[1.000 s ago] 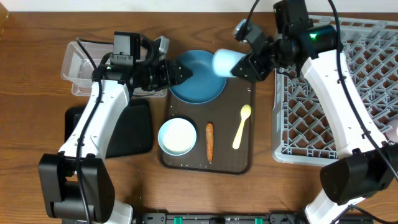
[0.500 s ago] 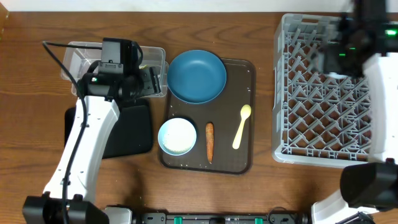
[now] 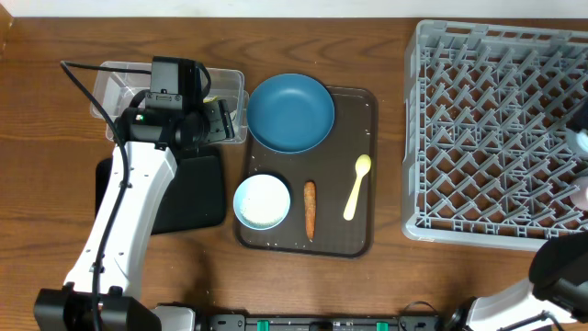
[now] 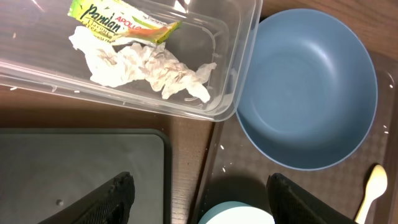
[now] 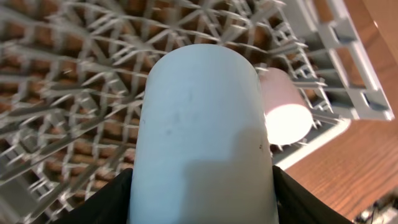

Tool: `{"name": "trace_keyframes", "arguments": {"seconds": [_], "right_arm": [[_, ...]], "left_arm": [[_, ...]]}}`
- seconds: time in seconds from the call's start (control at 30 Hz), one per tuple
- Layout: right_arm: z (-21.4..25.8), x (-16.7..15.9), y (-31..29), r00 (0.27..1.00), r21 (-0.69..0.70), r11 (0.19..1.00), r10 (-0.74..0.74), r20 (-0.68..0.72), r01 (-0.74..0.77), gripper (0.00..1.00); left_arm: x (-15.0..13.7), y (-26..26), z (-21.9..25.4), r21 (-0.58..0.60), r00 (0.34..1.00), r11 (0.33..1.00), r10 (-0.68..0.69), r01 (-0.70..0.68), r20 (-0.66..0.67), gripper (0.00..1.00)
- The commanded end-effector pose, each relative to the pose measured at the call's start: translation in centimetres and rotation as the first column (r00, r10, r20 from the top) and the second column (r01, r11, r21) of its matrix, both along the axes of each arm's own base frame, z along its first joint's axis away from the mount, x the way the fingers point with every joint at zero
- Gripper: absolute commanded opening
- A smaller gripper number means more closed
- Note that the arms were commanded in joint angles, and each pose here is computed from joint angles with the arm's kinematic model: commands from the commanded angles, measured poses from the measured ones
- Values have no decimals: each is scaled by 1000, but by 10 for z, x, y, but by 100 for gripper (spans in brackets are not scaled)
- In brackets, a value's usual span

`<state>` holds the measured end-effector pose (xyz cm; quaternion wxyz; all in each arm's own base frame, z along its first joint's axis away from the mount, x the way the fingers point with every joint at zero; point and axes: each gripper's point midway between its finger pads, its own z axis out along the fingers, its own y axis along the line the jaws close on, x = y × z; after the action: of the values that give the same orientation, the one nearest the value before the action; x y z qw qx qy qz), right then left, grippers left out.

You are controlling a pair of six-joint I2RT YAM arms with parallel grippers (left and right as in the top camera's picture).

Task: Sort waste into correct bins and load items into the dishwasher rack
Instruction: 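Place the light-blue cup in the rack with the right gripper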

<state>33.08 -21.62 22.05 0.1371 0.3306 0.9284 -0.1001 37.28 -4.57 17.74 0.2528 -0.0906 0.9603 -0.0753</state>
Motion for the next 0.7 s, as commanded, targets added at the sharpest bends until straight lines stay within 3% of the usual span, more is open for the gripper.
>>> {"name": "trace_keyframes", "arguments": {"seconds": [0.0, 0.4, 0.47, 0.5, 0.53, 0.6, 0.63, 0.67], "right_arm": [[-18, -1, -17, 998, 24, 998, -54, -34, 55, 1], [-80, 8, -29, 987, 100, 992, -57, -152, 72, 2], [-88, 8, -29, 984, 109, 991, -55, -168, 74, 6], [-90, 8, -29, 983, 112, 991, -54, -175, 75, 10], [-93, 8, -29, 982, 116, 990, -54, -181, 76, 21], [-93, 7, -28, 981, 118, 990, -53, -184, 76, 54], [-93, 8, -28, 982, 117, 990, -53, -182, 75, 77], [-93, 8, -29, 982, 116, 990, -53, -182, 75, 82]], "left_arm": [[0, 4, 2, 20, 1000, 1000, -2, 1, 3, 71], [0, 4, 2, 20, 1000, 1000, -2, 2, 3, 71], [0, 4, 2, 20, 1000, 1000, -2, 2, 3, 71], [0, 4, 2, 20, 1000, 1000, -2, 2, 3, 71], [0, 4, 2, 20, 1000, 1000, -2, 2, 3, 71], [0, 4, 2, 20, 1000, 1000, -2, 2, 3, 71], [0, 4, 2, 20, 1000, 1000, -2, 2, 4, 71], [0, 4, 2, 20, 1000, 1000, -2, 2, 4, 71]]}}
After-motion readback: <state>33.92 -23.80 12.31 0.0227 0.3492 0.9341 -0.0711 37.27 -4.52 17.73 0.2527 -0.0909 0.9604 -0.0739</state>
